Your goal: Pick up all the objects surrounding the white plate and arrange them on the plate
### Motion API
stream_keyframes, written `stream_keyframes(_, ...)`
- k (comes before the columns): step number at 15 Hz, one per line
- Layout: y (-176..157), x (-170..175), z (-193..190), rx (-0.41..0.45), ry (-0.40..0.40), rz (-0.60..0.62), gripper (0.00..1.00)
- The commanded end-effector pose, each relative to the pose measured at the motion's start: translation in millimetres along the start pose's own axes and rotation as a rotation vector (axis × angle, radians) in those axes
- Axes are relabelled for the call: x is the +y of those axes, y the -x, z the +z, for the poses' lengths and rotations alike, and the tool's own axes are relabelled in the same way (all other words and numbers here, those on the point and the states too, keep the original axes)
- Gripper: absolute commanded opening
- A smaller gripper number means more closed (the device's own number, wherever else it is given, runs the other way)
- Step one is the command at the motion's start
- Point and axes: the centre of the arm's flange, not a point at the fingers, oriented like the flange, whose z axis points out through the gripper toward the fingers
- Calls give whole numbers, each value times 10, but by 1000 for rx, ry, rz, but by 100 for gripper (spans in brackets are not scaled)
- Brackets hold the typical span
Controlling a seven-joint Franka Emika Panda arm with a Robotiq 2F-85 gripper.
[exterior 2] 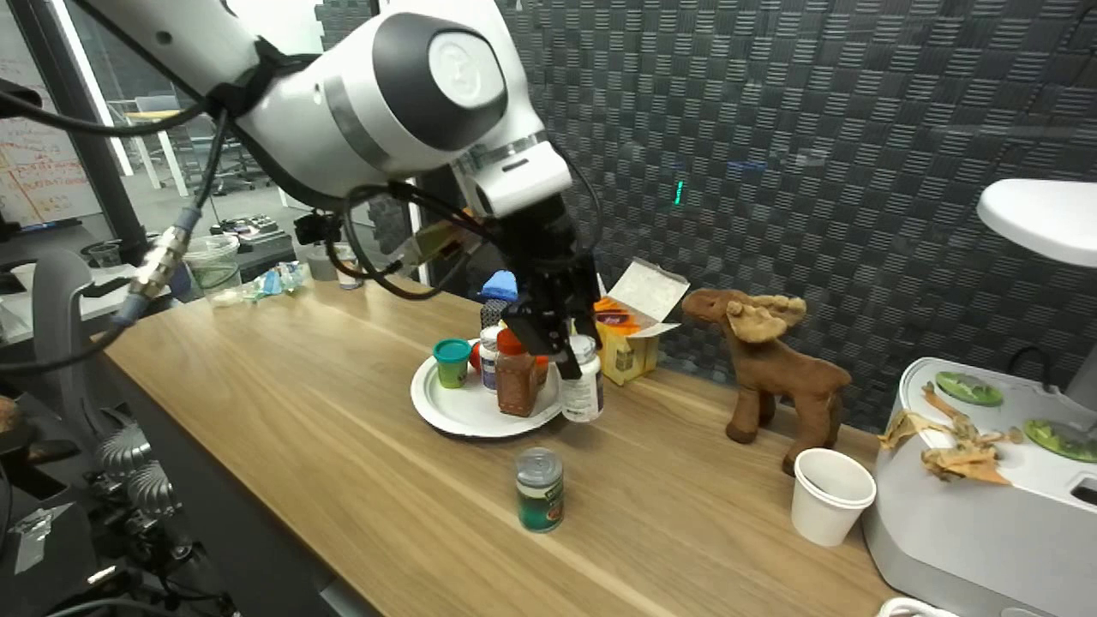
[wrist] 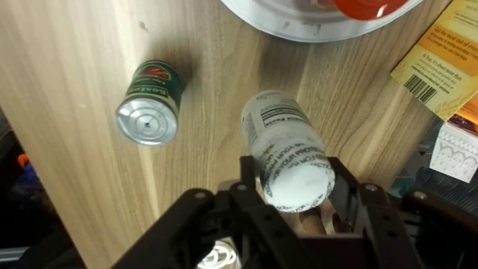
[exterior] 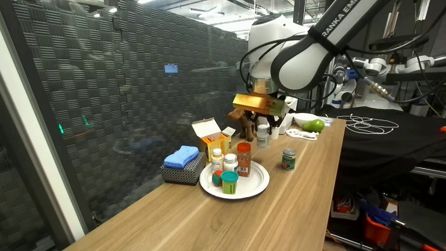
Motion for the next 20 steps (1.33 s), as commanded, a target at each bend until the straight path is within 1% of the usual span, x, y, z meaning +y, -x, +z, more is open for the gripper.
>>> stream_keyframes(1, 421, 293, -594, 65, 1, -66, 24)
stream_keyframes(3, 713, 354, -683, 61, -26, -125, 24)
stream_keyframes(4, 830, 346, -689, 44, -45, -157, 24)
stream_keyframes(8, 1315, 348, -511, -9, -58, -258, 24)
stream_keyframes(10, 1473, 363, -446, -34, -88, -291, 24)
stream_keyframes(12, 1570, 346, -407, -39, -126, -306, 24)
stream_keyframes(15, 1619, 290, -347, -57, -182, -308, 24)
stream_keyframes(20, 1592, 262, -237, -73, -217, -315, 24)
